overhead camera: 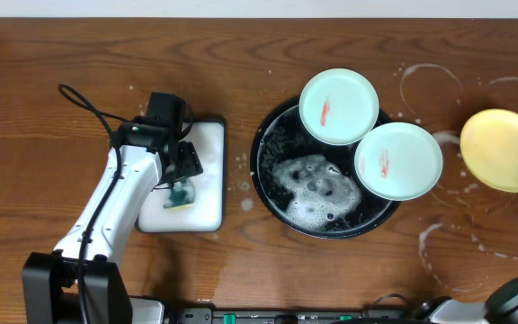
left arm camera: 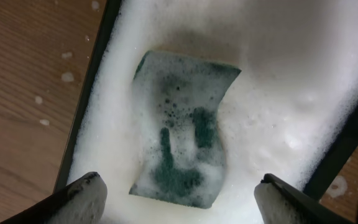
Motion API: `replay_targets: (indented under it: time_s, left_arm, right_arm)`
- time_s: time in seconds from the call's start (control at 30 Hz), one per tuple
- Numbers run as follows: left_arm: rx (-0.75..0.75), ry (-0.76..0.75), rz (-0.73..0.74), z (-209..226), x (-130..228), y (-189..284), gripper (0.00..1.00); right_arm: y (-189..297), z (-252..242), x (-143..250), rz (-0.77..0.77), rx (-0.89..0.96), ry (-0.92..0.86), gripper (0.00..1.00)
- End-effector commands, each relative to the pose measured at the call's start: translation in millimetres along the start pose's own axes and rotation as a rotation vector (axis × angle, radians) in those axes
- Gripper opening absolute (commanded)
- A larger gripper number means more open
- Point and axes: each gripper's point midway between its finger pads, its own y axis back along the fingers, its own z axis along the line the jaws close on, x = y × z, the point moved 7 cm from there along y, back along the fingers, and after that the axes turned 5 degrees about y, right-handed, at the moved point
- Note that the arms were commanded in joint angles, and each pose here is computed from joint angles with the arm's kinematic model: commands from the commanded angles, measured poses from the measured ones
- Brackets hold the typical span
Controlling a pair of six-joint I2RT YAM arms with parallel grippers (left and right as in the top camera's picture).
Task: Clean dirty plates on tray and stack at the side
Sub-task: 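Carry the yellow plate right and set it on the table, then grip the right pale green plate's rim with the right gripper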
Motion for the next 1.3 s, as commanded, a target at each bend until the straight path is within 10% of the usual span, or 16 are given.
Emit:
replay_targets:
  time_s: [0.0, 0.1, 0.4, 0.53, 0.77, 1.27]
  left_arm:
    - [-0.008, 0.003, -0.005, 1, -1, 0, 0.82]
    - [-0.008, 0.003, -0.005, 1, -1, 0, 0.82]
    - [-0.008, 0.003, -0.005, 1, -1, 0, 0.82]
    - [-0.008, 0.003, -0.005, 1, -1, 0, 0.82]
    - [-0.008, 0.003, -0.005, 1, -1, 0, 0.82]
    - [-0.008, 0.003, -0.005, 1, -1, 0, 0.82]
  right_arm:
    - [-16, -13, -3, 0.035, -0.017, -0.053, 0.02]
    - [-20, -4, -2, 0.048, -0.076, 0.009, 0.34]
    - [19, 98, 24, 0.016, -0.328, 0.339, 0.47]
    - [26, 126, 64, 0.063, -0.162, 0.490, 0.54]
    - [10, 143, 109, 0.006, 0.279, 0.750, 0.54]
    - [-48, 149, 126, 0.107, 0.252, 0.821, 0.22]
